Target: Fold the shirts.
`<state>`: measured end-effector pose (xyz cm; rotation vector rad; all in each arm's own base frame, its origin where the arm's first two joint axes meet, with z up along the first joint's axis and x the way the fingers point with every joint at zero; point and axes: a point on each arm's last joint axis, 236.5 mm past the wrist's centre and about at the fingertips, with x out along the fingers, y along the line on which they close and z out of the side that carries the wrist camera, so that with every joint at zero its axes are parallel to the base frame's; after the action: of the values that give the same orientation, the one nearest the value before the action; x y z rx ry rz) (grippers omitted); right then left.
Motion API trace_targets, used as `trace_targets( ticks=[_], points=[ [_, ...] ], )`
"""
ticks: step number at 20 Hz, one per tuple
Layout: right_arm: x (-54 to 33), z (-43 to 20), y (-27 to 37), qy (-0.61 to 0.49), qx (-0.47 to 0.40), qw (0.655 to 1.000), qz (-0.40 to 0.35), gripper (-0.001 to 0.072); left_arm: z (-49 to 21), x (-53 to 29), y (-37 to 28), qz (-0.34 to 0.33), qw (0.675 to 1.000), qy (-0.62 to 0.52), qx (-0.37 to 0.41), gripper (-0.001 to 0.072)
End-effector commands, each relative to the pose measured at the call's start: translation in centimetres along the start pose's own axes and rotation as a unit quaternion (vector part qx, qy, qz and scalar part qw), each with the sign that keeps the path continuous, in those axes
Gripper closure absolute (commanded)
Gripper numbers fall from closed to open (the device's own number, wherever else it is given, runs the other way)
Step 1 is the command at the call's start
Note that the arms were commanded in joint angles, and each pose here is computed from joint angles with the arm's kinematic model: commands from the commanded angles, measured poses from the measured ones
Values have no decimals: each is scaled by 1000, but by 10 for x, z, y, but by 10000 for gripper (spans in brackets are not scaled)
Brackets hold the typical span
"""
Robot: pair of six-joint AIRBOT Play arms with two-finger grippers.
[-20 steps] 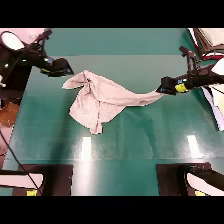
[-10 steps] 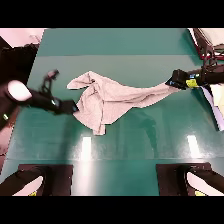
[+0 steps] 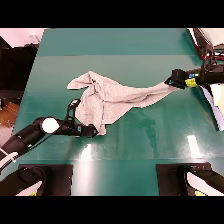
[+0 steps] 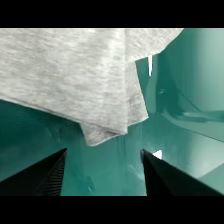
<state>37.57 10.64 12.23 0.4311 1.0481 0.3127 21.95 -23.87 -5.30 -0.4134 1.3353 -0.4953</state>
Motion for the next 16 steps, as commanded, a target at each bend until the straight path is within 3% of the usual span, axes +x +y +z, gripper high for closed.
trace_targets(
  ticks=[1, 9, 10, 11, 15, 16],
  points=[
    [0, -1, 1, 3, 0, 1000, 1, 696, -2, 18, -2, -6, 999, 1, -31, 154],
    [0, -1, 1, 2, 0, 1000, 1, 696, 19, 20, -12, -30, 998, -40, -44, 157],
    [0, -1, 1, 2, 0, 1000, 1, 696, 19, 20, -12, -30, 998, -40, -44, 222],
    [0, -1, 1, 3, 0, 1000, 1, 696, 19, 20, -12, -30, 998, -41, -43, 351],
    [0, -1, 1, 2, 0, 1000, 2, 696, 20, 20, -13, -32, 998, -41, -47, 351],
    [0, -1, 1, 2, 0, 1000, 2, 696, 19, 20, -13, -33, 998, -40, -47, 535]
  ],
)
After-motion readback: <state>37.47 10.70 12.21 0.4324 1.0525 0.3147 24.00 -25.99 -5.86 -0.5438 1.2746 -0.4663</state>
